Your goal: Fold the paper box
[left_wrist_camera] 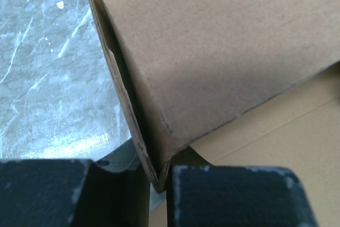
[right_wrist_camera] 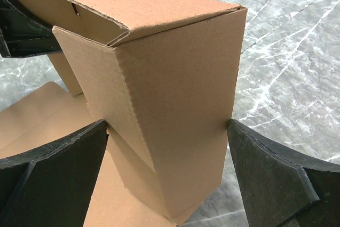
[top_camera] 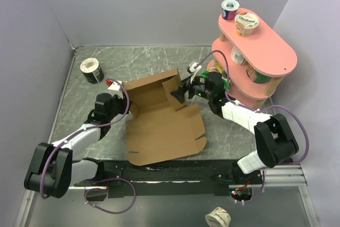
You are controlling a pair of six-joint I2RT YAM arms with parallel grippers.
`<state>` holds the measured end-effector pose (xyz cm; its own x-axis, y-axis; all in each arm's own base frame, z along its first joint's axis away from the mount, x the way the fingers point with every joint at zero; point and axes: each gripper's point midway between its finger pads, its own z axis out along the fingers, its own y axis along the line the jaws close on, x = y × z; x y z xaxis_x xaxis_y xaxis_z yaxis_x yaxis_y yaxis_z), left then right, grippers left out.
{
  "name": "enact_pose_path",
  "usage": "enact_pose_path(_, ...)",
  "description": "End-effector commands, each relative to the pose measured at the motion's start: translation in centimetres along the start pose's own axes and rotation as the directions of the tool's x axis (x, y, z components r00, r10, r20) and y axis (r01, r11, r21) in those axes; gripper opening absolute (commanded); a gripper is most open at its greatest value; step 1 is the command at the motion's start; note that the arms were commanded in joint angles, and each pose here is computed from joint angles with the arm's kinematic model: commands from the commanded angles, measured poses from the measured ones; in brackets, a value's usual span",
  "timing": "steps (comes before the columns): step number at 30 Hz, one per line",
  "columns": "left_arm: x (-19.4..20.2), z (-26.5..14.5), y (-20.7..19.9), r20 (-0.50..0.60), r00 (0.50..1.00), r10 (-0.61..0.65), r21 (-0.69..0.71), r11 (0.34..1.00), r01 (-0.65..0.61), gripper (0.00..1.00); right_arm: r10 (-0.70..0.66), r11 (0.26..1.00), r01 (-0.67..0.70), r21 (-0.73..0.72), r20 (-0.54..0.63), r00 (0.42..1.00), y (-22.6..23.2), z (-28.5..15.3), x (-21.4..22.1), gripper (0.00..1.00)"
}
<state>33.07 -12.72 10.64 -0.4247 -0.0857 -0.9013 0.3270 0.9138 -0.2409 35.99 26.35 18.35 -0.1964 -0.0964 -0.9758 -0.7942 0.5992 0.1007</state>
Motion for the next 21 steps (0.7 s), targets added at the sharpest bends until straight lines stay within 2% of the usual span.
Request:
enact_pose_path(1, -3.9, -0.4, -5.6, 0.107, 0.993, 0.051, 0.25, 0.965, -0.076, 0.13, -0.042, 0.999, 0.041, 0.017, 0.051, 0.998, -0.2, 0.0, -3.0, 1.0)
enact_pose_path(18, -3.8, -0.5, -6.7, 0.101, 0.993, 0.057, 0.302, 0.95, -0.085, 0.13, -0.102, 0.995, 0.1, 0.025, 0.076, 0.992, 1.3, 1.8, -3.3, 0.99)
enact_pose_path(21, -3.7, -0.5, -6.9, 0.096, 0.994, 0.059, 0.307, 0.948, -0.086, 0.12, -0.096, 0.994, 0.091, 0.056, 0.083, 0.992, 1.0, 2.2, -3.4, 0.92)
